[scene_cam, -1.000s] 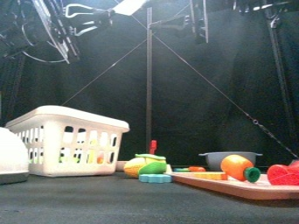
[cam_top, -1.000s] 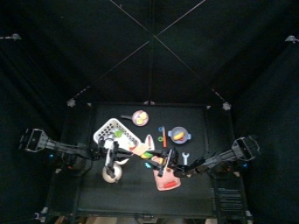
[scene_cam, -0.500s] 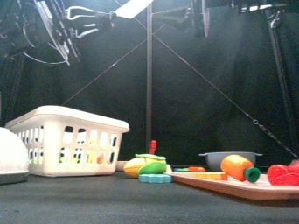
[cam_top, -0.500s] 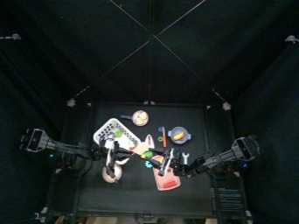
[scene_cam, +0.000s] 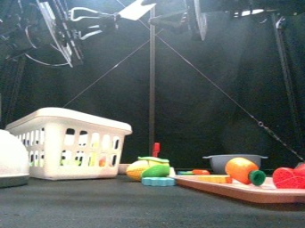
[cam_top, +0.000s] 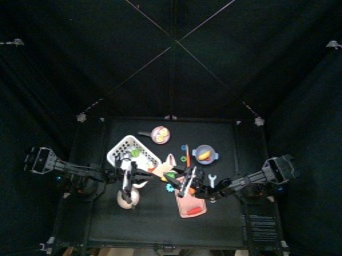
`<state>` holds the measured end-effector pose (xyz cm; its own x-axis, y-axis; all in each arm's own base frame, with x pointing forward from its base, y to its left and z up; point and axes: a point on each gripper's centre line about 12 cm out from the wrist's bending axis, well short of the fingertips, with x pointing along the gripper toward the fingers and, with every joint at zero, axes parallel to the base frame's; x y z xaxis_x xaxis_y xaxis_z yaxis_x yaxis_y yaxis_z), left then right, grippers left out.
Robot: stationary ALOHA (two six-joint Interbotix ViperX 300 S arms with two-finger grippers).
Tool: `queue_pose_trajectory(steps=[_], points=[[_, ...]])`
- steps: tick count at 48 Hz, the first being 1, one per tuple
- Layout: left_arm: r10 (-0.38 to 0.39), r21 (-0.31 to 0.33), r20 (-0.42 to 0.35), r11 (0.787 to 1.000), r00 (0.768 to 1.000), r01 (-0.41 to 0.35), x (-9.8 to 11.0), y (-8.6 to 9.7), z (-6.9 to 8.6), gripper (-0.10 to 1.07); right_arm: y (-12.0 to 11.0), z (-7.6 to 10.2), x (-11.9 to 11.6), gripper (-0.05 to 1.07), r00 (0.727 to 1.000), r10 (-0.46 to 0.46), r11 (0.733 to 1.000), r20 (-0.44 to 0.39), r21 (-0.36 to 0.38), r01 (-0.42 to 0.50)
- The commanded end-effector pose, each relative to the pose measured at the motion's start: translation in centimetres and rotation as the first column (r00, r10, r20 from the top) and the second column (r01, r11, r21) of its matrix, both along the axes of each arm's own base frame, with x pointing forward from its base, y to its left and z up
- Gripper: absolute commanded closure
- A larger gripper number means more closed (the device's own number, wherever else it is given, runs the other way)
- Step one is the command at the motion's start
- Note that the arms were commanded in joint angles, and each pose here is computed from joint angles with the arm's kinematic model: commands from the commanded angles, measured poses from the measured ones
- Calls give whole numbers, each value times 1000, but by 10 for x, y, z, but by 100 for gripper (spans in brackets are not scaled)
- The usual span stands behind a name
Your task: Grab cleaver with other hand
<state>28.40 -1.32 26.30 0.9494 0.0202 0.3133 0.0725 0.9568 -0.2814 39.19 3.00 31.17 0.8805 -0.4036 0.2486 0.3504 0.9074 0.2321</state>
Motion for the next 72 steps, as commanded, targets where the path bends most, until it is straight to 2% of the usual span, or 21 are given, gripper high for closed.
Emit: queue_pose_trajectory(steps=[1, 10, 23, 36, 53, 59, 72], points=[[0, 1, 30, 1000, 1000, 0, 6, -1, 8, 62, -2, 15, 3, 20, 999, -4, 1000, 47, 1, 4], [1, 3, 29, 1000, 1000, -1, 8, -1, 8, 62, -1, 15, 5, 26, 999, -2, 1000, 48, -5, 2], [2, 3, 24, 1000, 1000, -2, 7, -1, 7, 59, -1, 16, 5, 48, 999, -2, 1000, 51, -4, 2], [-1, -1, 21, 1000, 1000, 1, 6, -1, 6, 41, 1, 16, 5, 59, 999, 3, 1000, 52, -3, -3], [-1, -1, 15, 1000, 1000, 1, 5, -1, 3, 10, 1, 16, 5, 62, 998, 0, 1000, 57, -5, 1], [-1, -1, 15, 1000, 1000, 1, 5, -1, 3, 6, 1, 17, 4, 62, 998, -4, 1000, 61, -6, 5], [-1, 0, 12, 1000, 1000, 1, 5, -1, 2, 6, 1, 16, 4, 62, 998, -6, 1000, 61, -4, 6]])
